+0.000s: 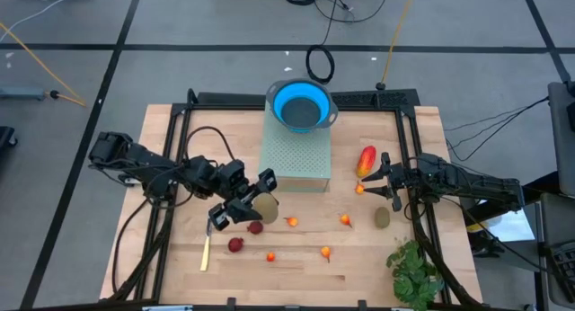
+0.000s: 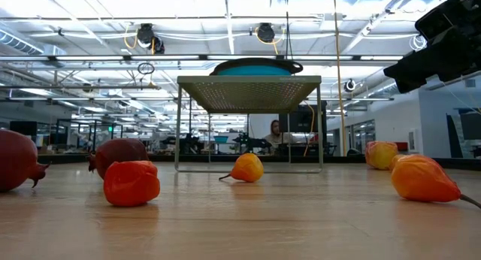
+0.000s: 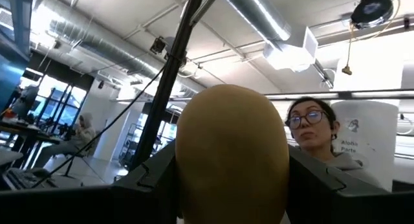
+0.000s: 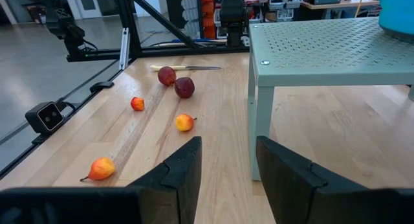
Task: Pick & Place Fruit
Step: Put the kiwi into the blue strainer bowl on the shelf
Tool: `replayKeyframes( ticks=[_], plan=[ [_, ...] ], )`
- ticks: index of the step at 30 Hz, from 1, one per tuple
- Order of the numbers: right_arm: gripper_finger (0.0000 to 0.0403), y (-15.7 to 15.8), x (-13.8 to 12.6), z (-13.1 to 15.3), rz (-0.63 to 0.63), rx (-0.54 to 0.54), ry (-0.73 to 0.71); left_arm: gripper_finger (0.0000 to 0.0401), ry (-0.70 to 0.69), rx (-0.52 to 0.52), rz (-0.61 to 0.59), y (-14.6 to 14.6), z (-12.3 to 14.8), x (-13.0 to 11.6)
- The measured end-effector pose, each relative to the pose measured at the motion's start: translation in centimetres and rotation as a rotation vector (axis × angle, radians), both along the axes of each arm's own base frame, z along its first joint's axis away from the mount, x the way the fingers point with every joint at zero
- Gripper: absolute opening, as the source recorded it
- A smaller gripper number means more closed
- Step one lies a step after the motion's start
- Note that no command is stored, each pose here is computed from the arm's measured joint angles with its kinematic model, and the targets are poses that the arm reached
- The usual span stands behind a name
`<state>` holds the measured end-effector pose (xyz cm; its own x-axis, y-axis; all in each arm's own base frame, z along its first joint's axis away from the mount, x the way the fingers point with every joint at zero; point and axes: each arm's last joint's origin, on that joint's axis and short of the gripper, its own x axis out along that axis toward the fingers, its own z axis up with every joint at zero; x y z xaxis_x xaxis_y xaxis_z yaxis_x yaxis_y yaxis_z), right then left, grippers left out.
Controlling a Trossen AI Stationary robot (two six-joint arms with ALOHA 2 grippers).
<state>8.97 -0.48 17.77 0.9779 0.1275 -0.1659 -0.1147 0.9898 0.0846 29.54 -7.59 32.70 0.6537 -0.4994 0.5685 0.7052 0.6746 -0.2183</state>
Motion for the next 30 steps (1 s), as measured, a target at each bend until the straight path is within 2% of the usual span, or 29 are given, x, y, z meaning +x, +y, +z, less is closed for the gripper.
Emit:
replayKeyframes(
  ticks=[5, 13, 18, 24, 30],
  plan=[
    [0.0139, 0.0, 0.0, 0.0, 0.0, 0.0, 0.001, 0.0202, 0.056, -0.077, 0.111, 0.3, -0.2, 0.4],
    [0.0139, 0.0, 0.0, 0.0, 0.0, 0.0, 0.0, 0.0202, 0.447, -0.237, 0.358, 1.0, -3.1, 2.0],
    [0.0139, 0.0, 0.0, 0.0, 0.0, 0.0, 0.0, 0.0202, 0.545, -0.292, 0.514, 2.1, -4.1, 2.4],
    [0.0139, 0.0, 0.0, 0.0, 0.0, 0.0, 0.0, 0.0202, 0.604, -0.29, 0.683, 4.2, -4.9, 2.7],
    [0.0139, 0.0, 0.0, 0.0, 0.0, 0.0, 0.0, 0.0202, 0.581, -0.21, 0.813, 7.1, -4.7, 2.6]
  ],
)
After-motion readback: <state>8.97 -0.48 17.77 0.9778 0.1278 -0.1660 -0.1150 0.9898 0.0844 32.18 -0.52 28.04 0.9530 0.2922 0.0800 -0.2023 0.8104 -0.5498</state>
